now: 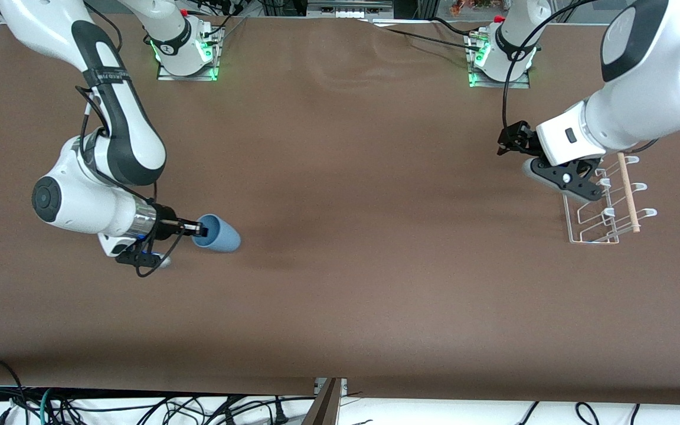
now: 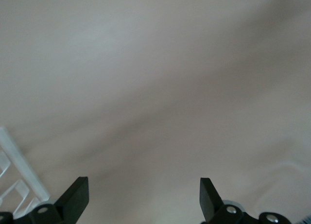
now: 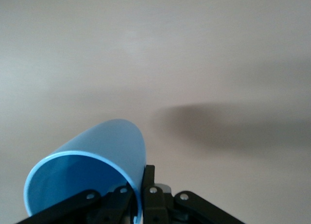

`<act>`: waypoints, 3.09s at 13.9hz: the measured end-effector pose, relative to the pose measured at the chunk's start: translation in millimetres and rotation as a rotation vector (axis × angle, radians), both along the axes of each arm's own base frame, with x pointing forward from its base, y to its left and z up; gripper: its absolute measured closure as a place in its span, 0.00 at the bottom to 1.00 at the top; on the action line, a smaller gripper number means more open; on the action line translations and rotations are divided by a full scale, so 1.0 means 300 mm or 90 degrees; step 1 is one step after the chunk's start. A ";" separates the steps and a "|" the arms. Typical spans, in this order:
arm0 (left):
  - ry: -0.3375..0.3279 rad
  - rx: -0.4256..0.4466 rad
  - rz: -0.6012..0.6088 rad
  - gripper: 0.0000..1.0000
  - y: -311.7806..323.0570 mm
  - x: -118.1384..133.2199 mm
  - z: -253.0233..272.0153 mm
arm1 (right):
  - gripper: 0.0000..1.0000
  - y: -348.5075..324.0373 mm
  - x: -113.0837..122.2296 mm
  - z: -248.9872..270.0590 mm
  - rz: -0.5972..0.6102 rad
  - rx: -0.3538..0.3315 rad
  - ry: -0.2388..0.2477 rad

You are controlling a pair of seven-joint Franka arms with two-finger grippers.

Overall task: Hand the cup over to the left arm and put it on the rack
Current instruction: 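Carry the cup toward the left gripper while the left gripper approaches, then grasp the cup base with the left gripper and open the right gripper, then carry the cup to the rack while the right gripper withdraws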

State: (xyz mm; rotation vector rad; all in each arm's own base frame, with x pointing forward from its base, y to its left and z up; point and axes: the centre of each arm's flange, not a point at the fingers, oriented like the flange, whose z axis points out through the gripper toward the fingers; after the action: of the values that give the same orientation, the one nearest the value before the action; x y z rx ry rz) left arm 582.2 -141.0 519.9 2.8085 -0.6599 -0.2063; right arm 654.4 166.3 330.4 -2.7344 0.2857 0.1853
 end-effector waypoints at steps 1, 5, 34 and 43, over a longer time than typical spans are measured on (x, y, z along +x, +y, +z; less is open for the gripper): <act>-0.015 -0.032 -0.038 0.00 0.003 0.032 -0.040 | 0.95 0.074 -0.004 0.026 -0.032 0.020 0.014; -0.064 -0.167 -0.150 0.00 -0.055 0.132 -0.218 | 0.95 0.378 -0.026 0.102 -0.165 0.139 0.101; -0.407 -0.383 -0.536 0.27 -0.597 0.191 -0.435 | 0.15 0.969 -0.177 0.272 -0.391 0.289 0.261; -0.331 -0.283 -0.602 0.27 -0.367 0.241 -0.403 | 0.00 0.680 -0.005 0.360 -0.362 0.274 0.274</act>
State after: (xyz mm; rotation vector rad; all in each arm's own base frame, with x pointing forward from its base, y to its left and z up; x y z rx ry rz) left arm 654.6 -251.0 398.9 1.9205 -1.8393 0.4681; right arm 652.8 370.3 438.3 -2.0688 0.9925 0.5938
